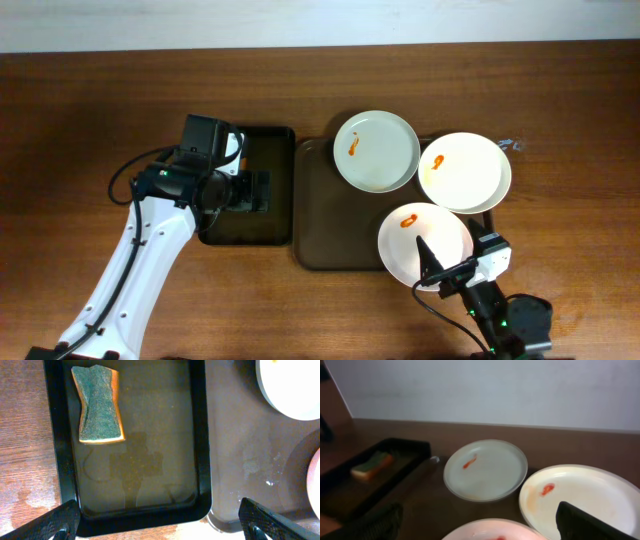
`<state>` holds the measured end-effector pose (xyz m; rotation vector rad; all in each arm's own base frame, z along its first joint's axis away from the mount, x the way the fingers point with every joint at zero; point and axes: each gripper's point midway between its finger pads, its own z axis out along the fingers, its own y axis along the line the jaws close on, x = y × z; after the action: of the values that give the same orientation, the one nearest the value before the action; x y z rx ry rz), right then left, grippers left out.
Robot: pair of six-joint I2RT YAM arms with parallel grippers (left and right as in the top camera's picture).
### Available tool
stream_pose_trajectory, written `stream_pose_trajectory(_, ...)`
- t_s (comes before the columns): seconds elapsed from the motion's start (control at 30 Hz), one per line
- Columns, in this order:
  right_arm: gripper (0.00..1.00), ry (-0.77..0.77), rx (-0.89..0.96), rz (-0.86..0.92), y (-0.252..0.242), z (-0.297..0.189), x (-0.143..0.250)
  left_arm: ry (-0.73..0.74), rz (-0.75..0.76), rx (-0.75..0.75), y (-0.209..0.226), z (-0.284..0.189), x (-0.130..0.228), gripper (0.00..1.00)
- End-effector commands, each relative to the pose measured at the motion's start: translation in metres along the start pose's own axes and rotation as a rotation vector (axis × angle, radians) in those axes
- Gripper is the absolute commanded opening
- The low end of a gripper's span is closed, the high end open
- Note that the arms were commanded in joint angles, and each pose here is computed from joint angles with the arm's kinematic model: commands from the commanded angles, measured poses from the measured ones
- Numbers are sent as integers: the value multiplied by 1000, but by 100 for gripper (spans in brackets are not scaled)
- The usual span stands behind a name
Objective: Clean dirty plates on tray and stack at the side
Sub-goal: 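Reach the right gripper to the top white plate and grip its rim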
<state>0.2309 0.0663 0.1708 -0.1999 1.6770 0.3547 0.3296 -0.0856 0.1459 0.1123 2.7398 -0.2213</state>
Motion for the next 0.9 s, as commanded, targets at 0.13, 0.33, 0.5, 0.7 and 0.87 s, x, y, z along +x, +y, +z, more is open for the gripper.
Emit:
stream_pose_trajectory(0.13,98,413,59,91,5,3,-105,-29,2,3,-1,-5,-9,100)
stream_pose_trajectory(0.33,95,913,48,251,2,60,-116,-35,2,4,-1,-5,-11,100)
stream_pose_trajectory(0.5,53,1018,140,318,-31,141,-57,-48,4,6,-2,-5,-14,100)
stream_pose_trajectory(0.7,57,1048,178,230,-73,225,34,-49,3,6,-1,-5,-14,100)
stream_pose_trajectory(0.87,41,1039,317,147,-108,246,66,-55,4,7,-2,-5,-15,100)
